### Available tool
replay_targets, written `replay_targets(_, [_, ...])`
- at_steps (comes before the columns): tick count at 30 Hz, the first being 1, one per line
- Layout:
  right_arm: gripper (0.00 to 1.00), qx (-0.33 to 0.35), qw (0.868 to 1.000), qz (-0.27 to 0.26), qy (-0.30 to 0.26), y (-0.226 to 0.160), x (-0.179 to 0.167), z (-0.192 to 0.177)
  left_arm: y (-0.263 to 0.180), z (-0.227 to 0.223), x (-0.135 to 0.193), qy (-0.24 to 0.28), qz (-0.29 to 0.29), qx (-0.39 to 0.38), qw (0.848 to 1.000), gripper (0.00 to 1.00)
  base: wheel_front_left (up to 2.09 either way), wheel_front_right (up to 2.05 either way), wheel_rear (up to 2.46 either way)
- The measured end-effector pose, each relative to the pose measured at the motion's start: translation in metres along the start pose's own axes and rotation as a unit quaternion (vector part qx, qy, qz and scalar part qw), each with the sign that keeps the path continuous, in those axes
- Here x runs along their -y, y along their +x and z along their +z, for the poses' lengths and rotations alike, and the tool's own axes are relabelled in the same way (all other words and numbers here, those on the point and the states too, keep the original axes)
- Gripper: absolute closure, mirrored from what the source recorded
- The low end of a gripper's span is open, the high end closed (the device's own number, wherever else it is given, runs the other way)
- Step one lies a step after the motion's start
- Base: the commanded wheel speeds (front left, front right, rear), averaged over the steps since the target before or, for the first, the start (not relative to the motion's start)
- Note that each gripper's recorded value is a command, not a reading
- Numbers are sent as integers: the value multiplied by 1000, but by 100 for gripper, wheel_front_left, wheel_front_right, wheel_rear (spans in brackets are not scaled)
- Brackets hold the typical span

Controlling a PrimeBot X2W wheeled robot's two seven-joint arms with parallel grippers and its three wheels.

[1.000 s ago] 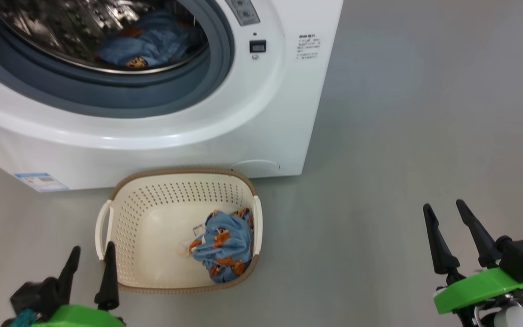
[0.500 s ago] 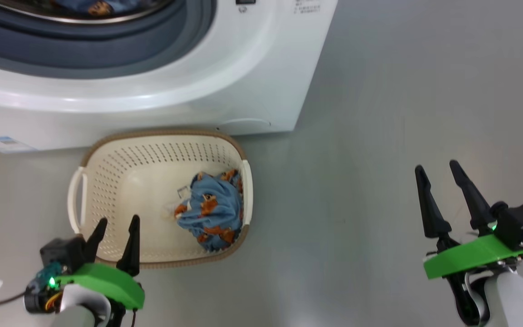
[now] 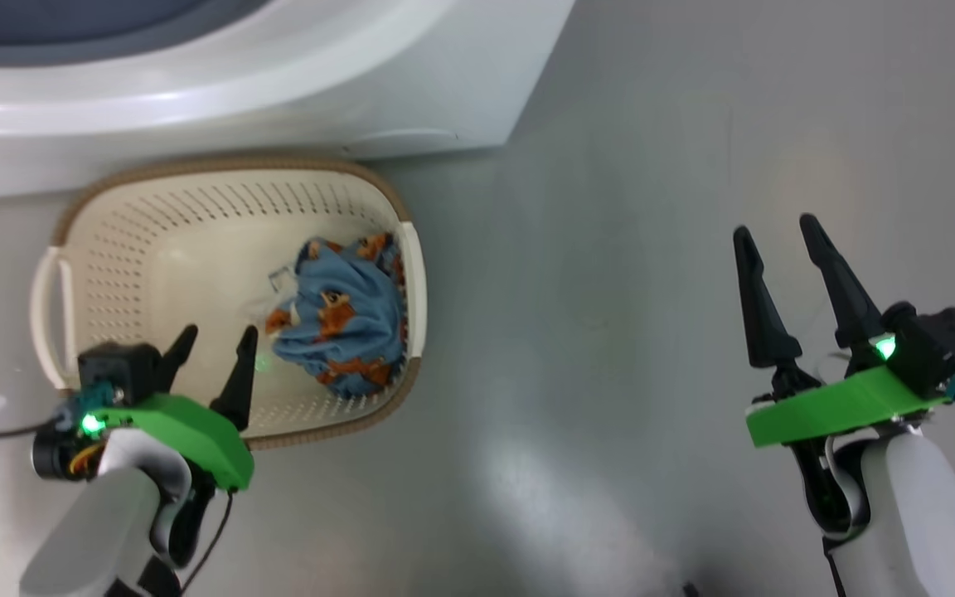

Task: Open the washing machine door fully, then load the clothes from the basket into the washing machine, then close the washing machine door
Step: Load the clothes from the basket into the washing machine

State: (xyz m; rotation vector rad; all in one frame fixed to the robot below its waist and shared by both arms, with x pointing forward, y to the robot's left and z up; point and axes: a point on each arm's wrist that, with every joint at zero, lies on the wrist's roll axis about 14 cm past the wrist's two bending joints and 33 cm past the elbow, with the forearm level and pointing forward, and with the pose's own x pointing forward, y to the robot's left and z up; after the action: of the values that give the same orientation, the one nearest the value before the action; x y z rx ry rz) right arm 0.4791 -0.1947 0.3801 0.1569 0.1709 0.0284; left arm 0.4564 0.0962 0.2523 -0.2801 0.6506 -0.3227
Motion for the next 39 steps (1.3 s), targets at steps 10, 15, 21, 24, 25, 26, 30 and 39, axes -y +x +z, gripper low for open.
replay_targets(10, [0,-14,1000,-13,-3,16,11,-21,37,-37,2,3,-32,-65,997,0,0,0,0])
replay_targets(15, [0,-24,999,-21,-6,20,17,-32,54,-52,6,2,-50,-90,995,0,0,0,0])
replay_targets(21, [0,-35,999,-22,-10,21,20,-42,65,-72,17,-3,-77,-119,990,0,0,0,0])
replay_targets(24, [0,-39,999,-23,-12,22,21,-45,68,-80,23,-5,-90,-131,987,0,0,0,0])
replay_targets(25, [0,-40,999,-24,-12,22,22,-47,69,-83,25,-7,-94,-135,986,0,0,0,0])
replay_targets(26, [0,-42,999,-24,-13,21,23,-48,70,-85,27,-9,-98,-138,985,0,0,0,0])
replay_targets(30, [0,-48,998,-27,-16,19,26,-52,74,-92,29,-11,-109,-151,982,0,0,0,0])
replay_targets(39, [0,-55,998,-29,-21,15,28,-55,85,-102,34,-13,-123,-174,977,0,0,0,0])
